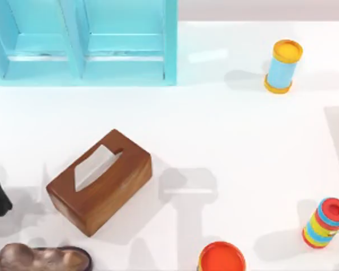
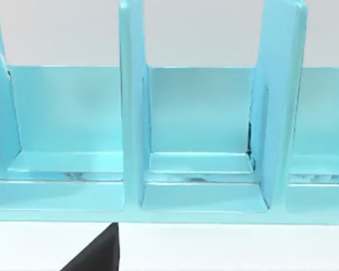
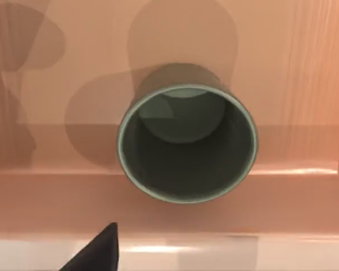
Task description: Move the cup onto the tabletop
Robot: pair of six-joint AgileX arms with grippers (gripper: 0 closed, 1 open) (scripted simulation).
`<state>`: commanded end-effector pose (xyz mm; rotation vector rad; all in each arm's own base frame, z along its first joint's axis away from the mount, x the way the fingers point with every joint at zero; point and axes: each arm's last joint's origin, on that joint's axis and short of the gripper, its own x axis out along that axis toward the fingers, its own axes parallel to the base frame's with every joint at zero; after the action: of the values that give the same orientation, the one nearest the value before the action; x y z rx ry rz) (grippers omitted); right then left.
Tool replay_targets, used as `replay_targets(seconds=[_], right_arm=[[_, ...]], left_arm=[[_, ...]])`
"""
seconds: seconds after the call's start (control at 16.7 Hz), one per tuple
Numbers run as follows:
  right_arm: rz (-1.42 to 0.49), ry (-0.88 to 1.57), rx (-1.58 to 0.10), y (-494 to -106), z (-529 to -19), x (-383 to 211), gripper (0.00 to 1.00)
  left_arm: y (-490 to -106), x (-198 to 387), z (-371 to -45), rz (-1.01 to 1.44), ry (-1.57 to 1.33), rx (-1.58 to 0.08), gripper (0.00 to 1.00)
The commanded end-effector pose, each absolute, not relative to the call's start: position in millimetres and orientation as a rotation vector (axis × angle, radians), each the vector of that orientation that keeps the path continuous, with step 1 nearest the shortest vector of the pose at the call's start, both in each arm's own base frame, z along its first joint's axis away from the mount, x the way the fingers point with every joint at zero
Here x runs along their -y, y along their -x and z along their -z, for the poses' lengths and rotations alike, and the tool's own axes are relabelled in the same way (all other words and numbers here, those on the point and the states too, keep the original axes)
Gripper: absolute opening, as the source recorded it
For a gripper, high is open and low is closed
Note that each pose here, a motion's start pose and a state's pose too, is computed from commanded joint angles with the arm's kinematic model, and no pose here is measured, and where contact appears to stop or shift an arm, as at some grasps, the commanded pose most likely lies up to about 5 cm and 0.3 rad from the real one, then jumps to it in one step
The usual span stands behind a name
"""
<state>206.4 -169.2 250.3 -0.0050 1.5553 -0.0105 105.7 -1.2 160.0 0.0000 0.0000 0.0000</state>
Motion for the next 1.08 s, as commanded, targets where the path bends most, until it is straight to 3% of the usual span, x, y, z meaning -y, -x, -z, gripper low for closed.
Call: replay_targets(seconds=[0.48,1.08], right_arm=[[0.004,-0.01,-1.573,-207.3,-244.4,173.2,1.0],[0.005,-0.01,-1.571,-206.8,-150.8,173.5,1.0]], left_arm=[[-105.7,1.2,-160.0,0.0,0.0,0.0,1.0],[-105.7,1.2,-160.0,0.0,0.0,0.0,1.0]])
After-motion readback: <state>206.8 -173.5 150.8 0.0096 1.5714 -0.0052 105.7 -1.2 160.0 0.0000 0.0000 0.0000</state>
